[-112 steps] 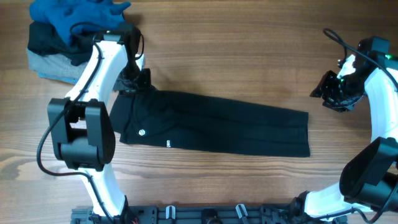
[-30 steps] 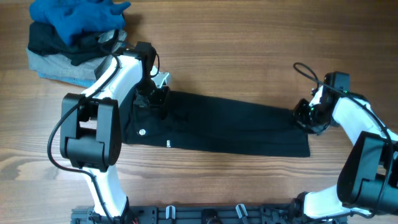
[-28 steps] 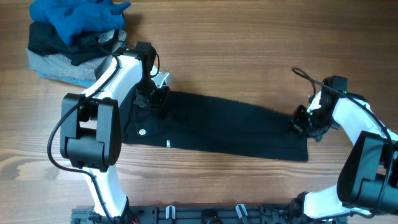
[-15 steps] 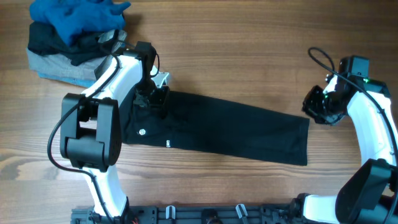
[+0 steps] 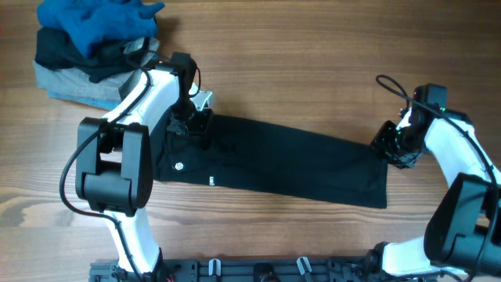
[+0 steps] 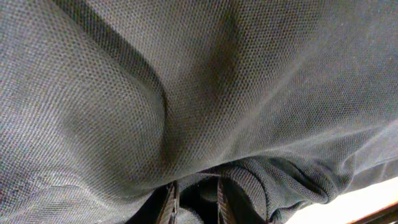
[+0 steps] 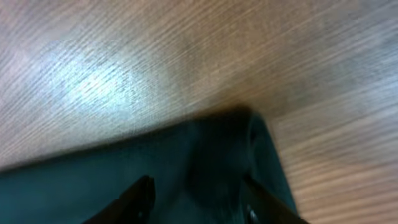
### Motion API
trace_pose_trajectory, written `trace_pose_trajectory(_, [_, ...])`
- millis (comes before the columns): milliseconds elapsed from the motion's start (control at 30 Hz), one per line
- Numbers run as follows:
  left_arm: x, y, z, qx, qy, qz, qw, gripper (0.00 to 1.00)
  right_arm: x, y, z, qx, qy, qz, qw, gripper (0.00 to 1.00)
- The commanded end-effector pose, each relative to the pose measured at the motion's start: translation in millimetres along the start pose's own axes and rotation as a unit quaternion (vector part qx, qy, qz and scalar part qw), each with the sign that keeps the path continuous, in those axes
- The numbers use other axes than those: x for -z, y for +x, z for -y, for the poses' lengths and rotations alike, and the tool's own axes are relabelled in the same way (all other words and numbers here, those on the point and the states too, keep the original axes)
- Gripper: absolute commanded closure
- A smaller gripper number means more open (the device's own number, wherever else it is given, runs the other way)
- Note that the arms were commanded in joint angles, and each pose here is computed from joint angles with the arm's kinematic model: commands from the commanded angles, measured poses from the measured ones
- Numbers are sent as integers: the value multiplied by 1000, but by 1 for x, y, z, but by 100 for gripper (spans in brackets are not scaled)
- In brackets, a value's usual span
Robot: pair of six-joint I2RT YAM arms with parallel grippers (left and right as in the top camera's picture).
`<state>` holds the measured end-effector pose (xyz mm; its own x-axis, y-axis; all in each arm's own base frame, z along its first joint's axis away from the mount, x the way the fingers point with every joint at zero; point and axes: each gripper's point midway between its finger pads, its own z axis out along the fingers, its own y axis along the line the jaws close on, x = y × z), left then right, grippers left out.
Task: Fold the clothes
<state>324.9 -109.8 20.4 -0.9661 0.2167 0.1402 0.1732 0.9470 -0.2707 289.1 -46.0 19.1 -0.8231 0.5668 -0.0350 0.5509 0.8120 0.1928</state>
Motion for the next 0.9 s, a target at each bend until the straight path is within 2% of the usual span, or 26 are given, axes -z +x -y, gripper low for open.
trace_pose_trajectory(0, [13,-4,2,-5,-7,20,1000,78,-19,7,8,11,9,-5,1000,56])
trace_pose_trajectory(67, [13,-4,2,-5,-7,20,1000,78,-26,6,9,10,10,-7,1000,66])
trace_pose_trajectory(100, [13,-4,2,-5,-7,20,1000,78,-31,-1,7,-1,6,5,1000,81])
trace_pose_trajectory(133, [13,-4,1,-5,-7,20,1000,78,-32,-11,4,-10,-1,23,1000,86])
trace_pose_trajectory(167, [13,-5,1,-5,-7,20,1000,78,-31,-20,1,-14,-8,41,999,85])
trace_pose_trajectory(200, [13,-6,1,-5,-7,22,1000,73,-30,-27,-2,-11,-13,56,998,81])
trace_pose_trajectory(233, [13,-8,1,-6,-7,26,1000,69,-28,-32,-3,-9,-13,64,998,70])
trace_pose_trajectory(267, [13,-10,2,-8,-7,31,999,62,-24,-39,-6,-3,-17,73,997,51])
trace_pose_trajectory(300, [14,-11,2,-8,-7,33,999,61,-18,-39,-9,6,-18,70,997,44])
trace_pose_trajectory(367, [20,-17,3,-11,-8,43,999,60,-5,-31,-8,3,-12,53,999,36])
trace_pose_trajectory(467, [39,-25,8,-17,-8,66,998,63,13,-8,1,4,4,15,1000,32])
trace_pose_trajectory(533, [52,-30,12,-23,-7,85,996,87,17,3,6,-4,10,-3,1000,34])
trace_pose_trajectory(567, [55,-33,16,-26,1,94,995,95,17,6,9,-5,13,-10,1000,42])
trace_pose_trajectory(600, [55,-35,20,-28,12,99,995,96,15,7,10,-5,14,-14,1000,53])
trace_pose_trajectory(633, [55,-39,25,-32,27,106,993,96,13,10,10,-9,13,-18,1000,58])
trace_pose_trajectory(667, [57,-44,30,-39,38,117,992,88,10,12,11,-10,11,-21,1000,59])
trace_pose_trajectory(700, [58,-51,34,-45,44,131,989,74,7,13,9,-9,5,-23,1000,59])
trace_pose_trajectory(733, [60,-57,35,-51,44,144,987,72,3,15,6,-7,-8,-24,1000,62])
trace_pose_trajectory(767, [61,-62,37,-57,44,154,985,75,-1,16,0,2,-29,-23,999,69])
trace_pose_trajectory(833, [60,-67,40,-66,44,163,983,84,-4,15,-2,4,-38,-17,999,71])
trace_pose_trajectory(867, [57,-68,41,-68,44,162,983,89,-4,15,-2,4,-38,-17,999,76])
